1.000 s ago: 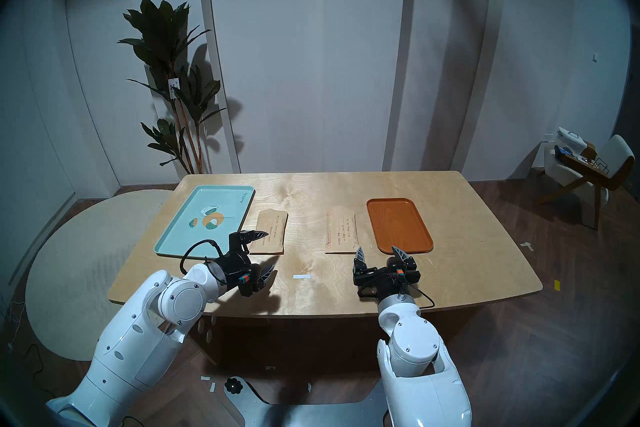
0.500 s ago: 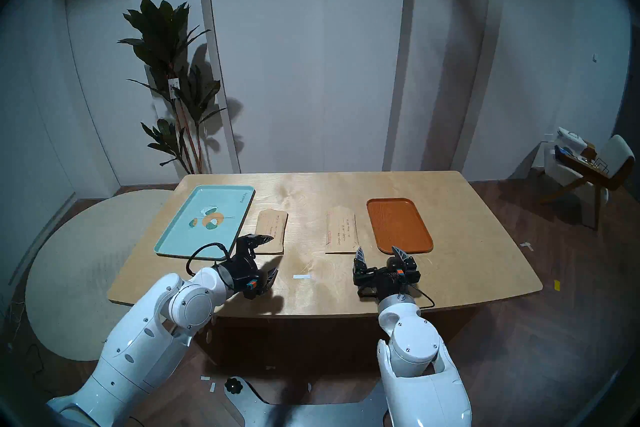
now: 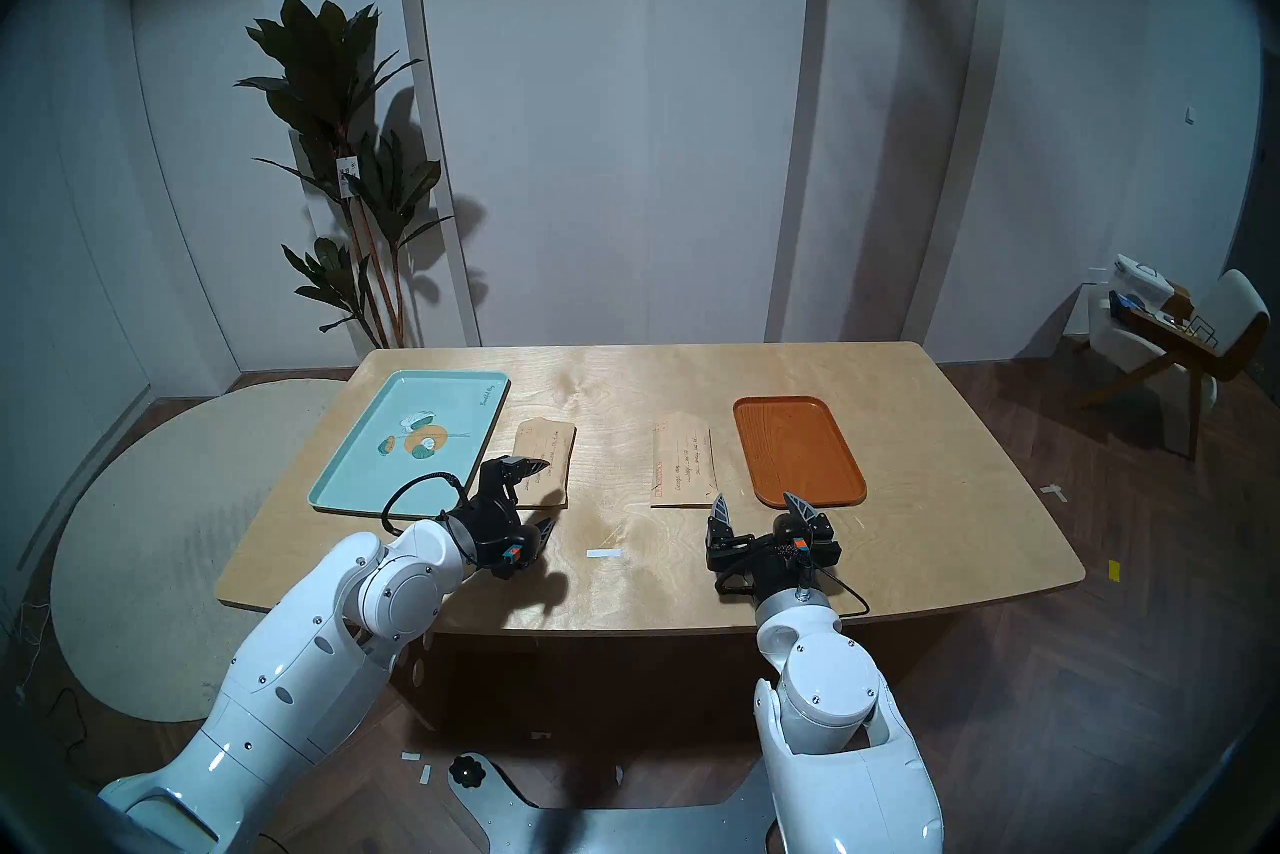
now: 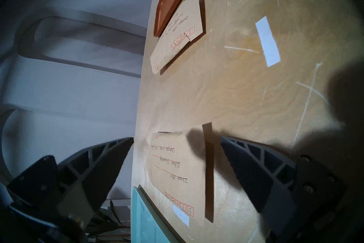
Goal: Sort the mail into the trays, one tray per recipient
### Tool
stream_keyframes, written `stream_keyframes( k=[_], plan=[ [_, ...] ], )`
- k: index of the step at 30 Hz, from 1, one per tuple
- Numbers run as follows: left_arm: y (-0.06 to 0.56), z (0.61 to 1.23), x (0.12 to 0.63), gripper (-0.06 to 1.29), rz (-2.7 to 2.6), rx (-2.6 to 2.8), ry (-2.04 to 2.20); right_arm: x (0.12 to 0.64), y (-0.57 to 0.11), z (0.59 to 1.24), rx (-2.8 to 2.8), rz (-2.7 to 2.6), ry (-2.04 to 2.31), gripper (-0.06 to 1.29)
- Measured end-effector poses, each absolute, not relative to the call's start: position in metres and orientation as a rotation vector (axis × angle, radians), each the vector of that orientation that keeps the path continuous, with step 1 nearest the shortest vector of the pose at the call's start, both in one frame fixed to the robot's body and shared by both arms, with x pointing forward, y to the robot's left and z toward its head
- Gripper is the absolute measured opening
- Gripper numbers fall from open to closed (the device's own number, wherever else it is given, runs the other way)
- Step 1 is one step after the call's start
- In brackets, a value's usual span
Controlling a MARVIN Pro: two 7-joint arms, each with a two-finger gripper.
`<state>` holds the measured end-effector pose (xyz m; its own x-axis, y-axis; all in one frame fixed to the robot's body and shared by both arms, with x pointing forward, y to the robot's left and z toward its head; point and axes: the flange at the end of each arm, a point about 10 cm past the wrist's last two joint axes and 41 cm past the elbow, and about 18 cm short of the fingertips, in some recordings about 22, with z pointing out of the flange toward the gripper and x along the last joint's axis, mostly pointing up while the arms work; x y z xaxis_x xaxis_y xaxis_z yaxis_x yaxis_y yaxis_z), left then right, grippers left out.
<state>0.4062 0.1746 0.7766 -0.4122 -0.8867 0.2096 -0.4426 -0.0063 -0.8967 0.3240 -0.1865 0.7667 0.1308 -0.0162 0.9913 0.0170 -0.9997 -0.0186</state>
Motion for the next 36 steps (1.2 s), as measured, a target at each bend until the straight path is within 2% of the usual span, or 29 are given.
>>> stream_keyframes(
  k=[19, 20, 21, 22, 23, 36],
  plan=[
    [0.203, 0.770, 0.441, 1.20, -1.407, -1.404, 1.889, 0.324, -0.187, 0.767, -2.343, -2.055, -0.001, 1.25],
    [0.204, 0.770, 0.441, 1.07, -1.411, -1.403, 1.893, 0.324, -0.187, 0.767, -2.343, -2.055, -0.001, 1.25],
    [0.205, 0.772, 0.442, 0.41, -1.417, -1.399, 1.896, 0.324, -0.187, 0.767, -2.343, -2.055, -0.001, 1.25],
    [0.206, 0.773, 0.443, 0.05, -1.423, -1.391, 1.897, 0.324, -0.187, 0.767, -2.343, -2.055, -0.001, 1.25],
    [0.207, 0.775, 0.444, -0.02, -1.429, -1.382, 1.892, 0.324, -0.187, 0.767, -2.343, -2.055, -0.001, 1.25],
    [0.221, 0.809, 0.470, -0.03, -1.500, -1.245, 1.686, 0.324, -0.187, 0.766, -2.344, -2.054, -0.001, 1.25]
  ],
)
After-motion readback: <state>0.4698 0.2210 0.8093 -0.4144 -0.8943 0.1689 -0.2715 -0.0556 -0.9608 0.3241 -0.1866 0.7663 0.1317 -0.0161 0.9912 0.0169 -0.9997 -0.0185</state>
